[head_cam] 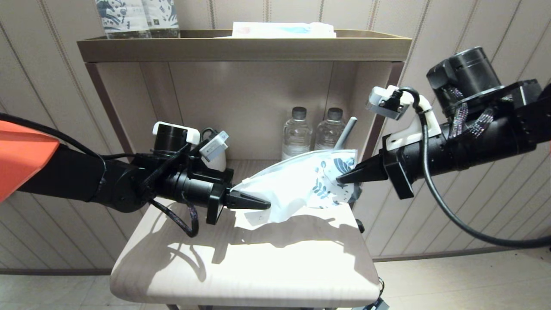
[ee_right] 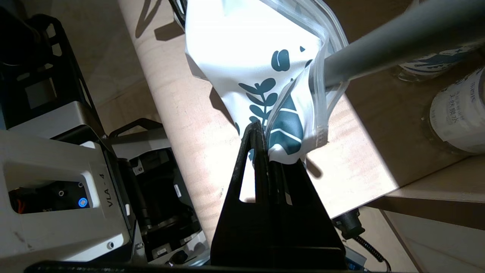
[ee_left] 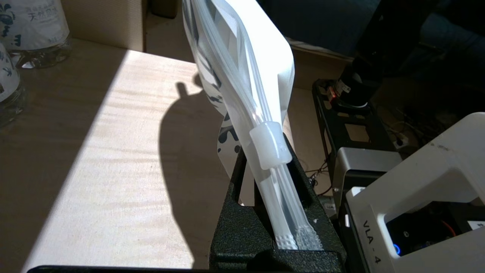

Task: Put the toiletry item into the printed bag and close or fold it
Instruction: Place the toothbrush in the storage bag

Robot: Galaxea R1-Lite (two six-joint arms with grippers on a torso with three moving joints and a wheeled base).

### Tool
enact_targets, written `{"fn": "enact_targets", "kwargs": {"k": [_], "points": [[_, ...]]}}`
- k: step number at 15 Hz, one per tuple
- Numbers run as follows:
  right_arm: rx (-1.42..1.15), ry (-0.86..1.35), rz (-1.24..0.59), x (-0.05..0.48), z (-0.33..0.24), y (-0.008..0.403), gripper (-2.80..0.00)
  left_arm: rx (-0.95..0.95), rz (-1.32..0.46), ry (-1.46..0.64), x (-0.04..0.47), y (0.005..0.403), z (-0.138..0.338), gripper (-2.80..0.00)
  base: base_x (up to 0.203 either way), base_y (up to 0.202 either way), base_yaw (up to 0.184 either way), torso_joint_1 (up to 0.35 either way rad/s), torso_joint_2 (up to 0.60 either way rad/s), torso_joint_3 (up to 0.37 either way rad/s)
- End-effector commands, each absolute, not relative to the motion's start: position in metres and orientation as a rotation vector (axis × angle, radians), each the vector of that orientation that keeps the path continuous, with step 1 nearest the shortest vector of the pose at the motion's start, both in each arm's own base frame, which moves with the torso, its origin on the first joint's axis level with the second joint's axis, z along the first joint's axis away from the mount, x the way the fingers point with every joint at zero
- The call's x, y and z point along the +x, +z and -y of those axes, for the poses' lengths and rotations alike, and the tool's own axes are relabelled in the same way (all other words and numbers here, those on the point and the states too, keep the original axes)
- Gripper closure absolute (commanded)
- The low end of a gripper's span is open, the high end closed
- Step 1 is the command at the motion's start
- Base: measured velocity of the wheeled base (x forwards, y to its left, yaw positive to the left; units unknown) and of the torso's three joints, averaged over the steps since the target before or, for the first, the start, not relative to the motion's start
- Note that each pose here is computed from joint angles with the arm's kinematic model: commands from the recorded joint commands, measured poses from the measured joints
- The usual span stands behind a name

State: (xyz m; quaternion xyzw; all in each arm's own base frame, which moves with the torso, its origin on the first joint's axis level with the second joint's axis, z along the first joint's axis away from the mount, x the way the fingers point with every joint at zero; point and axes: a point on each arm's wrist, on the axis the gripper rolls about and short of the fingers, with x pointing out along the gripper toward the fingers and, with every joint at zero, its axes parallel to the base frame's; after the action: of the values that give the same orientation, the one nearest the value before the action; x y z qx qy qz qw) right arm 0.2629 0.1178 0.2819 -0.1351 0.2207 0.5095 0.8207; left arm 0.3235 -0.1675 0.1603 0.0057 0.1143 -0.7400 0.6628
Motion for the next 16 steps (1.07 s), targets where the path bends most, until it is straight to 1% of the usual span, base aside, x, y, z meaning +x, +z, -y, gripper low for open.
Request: {"fn": "enact_targets", "kwargs": {"k": [1, 3, 7, 9, 12, 16], "points": [[-0.294, 1.092, -0.504, 0.265, -0.124, 0.273, 0.0, 0.015, -0.247, -1.681, 0.323, 0.162, 0.168, 0.0, 0.0, 0.0, 0.0, 0.0, 0.0, 0.0], [-0.302, 1.091, -0.452, 0.261, -0.123, 0.286, 0.0, 0.016, -0.245, -1.681, 0.323, 0.163, 0.168, 0.0, 0.0, 0.0, 0.0, 0.0, 0.0, 0.0], [-0.302, 1.08, -0.427, 0.261, -0.12, 0.294, 0.0, 0.023, -0.229, -1.679, 0.32, 0.169, 0.166, 0.0, 0.0, 0.0, 0.0, 0.0, 0.0, 0.0], [-0.307, 1.071, -0.389, 0.259, -0.117, 0.305, 0.0, 0.022, -0.232, -1.68, 0.32, 0.167, 0.166, 0.0, 0.0, 0.0, 0.0, 0.0, 0.0, 0.0], [-0.312, 1.078, -0.382, 0.241, -0.112, 0.321, 0.0, 0.022, -0.234, -1.681, 0.322, 0.165, 0.167, 0.0, 0.0, 0.0, 0.0, 0.0, 0.0, 0.0], [-0.319, 1.073, -0.328, 0.225, -0.106, 0.335, 0.0, 0.022, -0.233, -1.682, 0.322, 0.164, 0.167, 0.0, 0.0, 0.0, 0.0, 0.0, 0.0, 0.0]]}}
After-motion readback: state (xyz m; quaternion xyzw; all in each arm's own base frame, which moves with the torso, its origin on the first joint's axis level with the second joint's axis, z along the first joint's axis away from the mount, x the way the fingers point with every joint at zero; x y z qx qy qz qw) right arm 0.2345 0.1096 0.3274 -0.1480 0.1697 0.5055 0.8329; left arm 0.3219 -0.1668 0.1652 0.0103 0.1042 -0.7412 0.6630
